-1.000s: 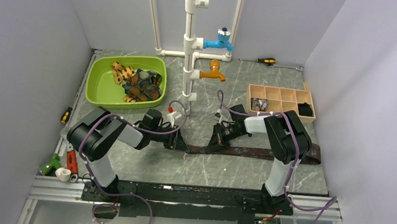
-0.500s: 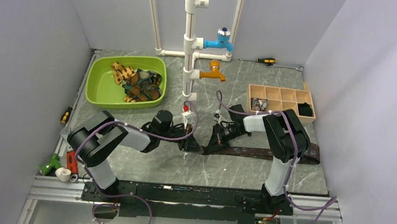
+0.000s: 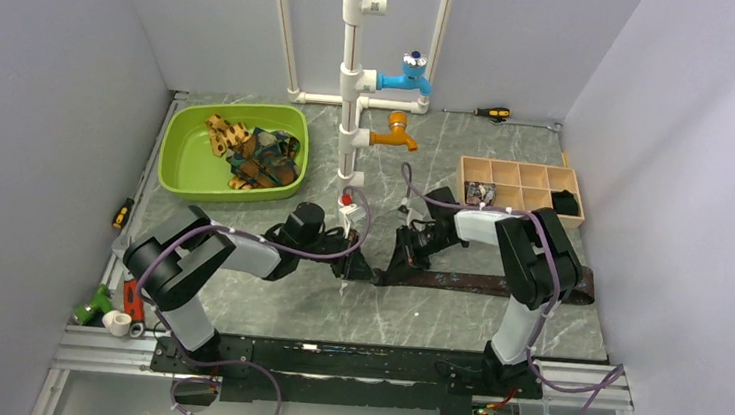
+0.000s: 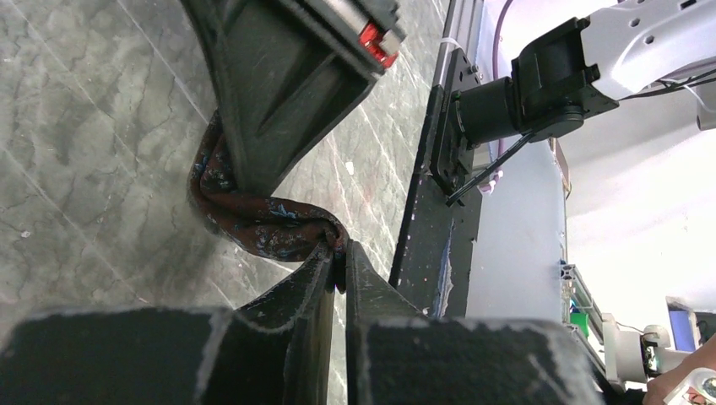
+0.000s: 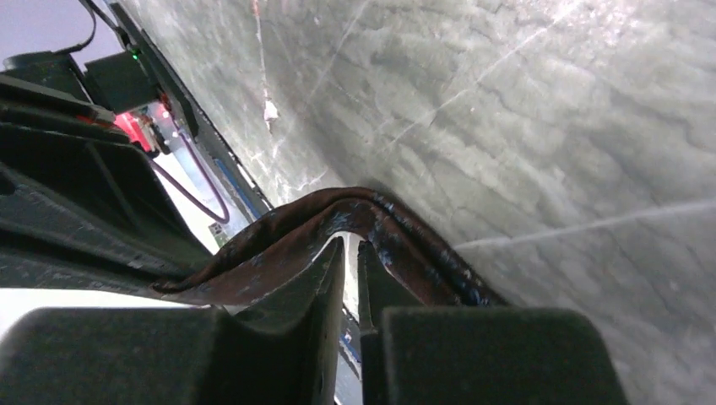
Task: Roll the ties
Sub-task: Roll the tie at the center of the board.
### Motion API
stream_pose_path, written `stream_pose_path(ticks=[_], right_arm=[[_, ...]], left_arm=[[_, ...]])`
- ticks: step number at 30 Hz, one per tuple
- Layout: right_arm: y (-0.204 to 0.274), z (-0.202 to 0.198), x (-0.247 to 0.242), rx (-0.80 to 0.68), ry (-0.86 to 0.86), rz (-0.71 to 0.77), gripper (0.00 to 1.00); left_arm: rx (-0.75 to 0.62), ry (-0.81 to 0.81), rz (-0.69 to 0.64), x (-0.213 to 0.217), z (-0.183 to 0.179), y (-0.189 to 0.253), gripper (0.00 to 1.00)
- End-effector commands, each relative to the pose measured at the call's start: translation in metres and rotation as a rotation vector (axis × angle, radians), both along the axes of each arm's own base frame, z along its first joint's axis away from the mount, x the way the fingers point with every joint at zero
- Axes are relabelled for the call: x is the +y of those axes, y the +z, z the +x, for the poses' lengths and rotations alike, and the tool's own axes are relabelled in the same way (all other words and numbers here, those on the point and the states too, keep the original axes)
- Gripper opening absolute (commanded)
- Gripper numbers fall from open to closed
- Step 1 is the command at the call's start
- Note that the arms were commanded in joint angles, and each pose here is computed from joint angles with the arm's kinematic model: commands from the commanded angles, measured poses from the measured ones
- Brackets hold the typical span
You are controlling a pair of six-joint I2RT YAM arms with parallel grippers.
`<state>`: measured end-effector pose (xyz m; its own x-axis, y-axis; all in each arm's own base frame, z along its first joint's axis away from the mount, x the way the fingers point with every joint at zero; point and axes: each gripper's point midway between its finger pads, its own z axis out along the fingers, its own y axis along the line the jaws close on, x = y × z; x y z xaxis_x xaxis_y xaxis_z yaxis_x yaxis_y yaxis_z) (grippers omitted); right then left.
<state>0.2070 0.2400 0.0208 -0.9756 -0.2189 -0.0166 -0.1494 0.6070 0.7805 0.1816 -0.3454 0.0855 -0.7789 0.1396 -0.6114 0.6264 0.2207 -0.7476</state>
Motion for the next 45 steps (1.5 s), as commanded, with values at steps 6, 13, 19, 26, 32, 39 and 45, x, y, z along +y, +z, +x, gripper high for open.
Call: stream_pose_path(ticks=[6, 13, 19, 26, 32, 39, 45], right_arm=[[0.046, 0.018, -0.034, -0.049, -0.047, 0.025, 0.22], [0.056, 0.017, -0.056, -0.026, -0.084, 0.071, 0.42], [0.059, 0.016, -0.055, -0.008, -0.089, 0.113, 0.47], [0.046, 0.019, -0.055, 0.009, -0.093, 0.090, 0.51], [0.031, 0.019, -0.051, 0.017, -0.083, 0.057, 0.44], [0.016, 0.018, -0.039, -0.004, -0.043, -0.001, 0.41], [0.005, 0.015, -0.035, -0.002, -0.001, -0.039, 0.37]], left_arm=[[-0.062, 0.006, -0.026, -0.012, 0.016, 0.018, 0.14], [-0.061, -0.015, -0.033, -0.026, 0.018, 0.015, 0.21], [-0.027, -0.037, -0.033, -0.042, 0.019, 0.002, 0.41], [0.035, -0.025, -0.003, -0.045, 0.025, -0.023, 0.44], [0.044, -0.027, -0.013, -0.048, 0.027, -0.022, 0.37], [0.049, -0.030, -0.023, -0.049, 0.026, -0.022, 0.36], [0.059, -0.016, -0.022, -0.047, 0.028, -0.025, 0.37]])
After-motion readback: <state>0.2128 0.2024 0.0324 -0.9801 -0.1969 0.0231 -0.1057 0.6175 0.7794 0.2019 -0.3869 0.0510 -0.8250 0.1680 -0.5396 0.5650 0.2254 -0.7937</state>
